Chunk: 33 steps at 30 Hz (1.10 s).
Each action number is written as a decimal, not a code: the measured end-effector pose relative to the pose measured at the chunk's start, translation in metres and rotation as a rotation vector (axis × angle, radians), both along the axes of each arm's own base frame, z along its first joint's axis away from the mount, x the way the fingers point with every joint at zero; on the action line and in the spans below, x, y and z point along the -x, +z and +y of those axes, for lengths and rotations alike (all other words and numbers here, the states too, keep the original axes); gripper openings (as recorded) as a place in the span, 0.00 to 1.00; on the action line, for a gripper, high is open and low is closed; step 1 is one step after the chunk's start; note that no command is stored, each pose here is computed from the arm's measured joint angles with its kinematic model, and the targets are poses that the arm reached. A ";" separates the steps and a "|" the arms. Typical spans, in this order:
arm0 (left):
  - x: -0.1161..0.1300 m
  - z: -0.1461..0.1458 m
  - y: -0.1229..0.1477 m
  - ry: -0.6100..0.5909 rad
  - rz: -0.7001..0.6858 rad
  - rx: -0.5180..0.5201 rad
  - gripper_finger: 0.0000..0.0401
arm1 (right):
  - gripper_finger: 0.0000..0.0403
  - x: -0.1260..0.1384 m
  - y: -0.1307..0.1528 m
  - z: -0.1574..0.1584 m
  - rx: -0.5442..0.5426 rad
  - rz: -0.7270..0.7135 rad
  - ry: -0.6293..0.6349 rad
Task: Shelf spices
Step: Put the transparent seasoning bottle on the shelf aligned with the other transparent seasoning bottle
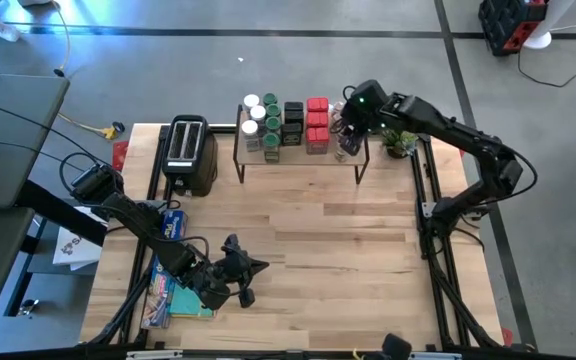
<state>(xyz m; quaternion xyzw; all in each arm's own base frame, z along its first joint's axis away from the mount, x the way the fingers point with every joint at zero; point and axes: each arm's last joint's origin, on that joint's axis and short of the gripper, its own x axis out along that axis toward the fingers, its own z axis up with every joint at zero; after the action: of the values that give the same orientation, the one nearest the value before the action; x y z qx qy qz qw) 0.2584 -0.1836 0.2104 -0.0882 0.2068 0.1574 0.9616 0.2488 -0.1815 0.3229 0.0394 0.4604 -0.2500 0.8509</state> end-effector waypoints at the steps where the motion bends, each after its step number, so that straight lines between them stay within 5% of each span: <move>1: 0.000 0.000 0.000 0.000 0.000 0.000 0.00 | 0.41 0.000 0.001 0.000 0.004 -0.007 0.000; 12: 0.000 0.000 0.000 -0.006 0.004 0.001 0.00 | 0.41 0.003 0.002 -0.008 0.038 -0.022 -0.098; 33: 0.000 0.000 0.000 -0.006 0.001 0.005 0.00 | 0.41 -0.002 -0.005 -0.012 0.010 -0.009 -0.092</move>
<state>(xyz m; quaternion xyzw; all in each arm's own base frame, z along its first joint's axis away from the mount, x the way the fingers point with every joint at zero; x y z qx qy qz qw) 0.2585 -0.1839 0.2106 -0.0900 0.2078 0.1542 0.9617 0.2508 -0.1933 0.3179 0.0574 0.4529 -0.2909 0.8408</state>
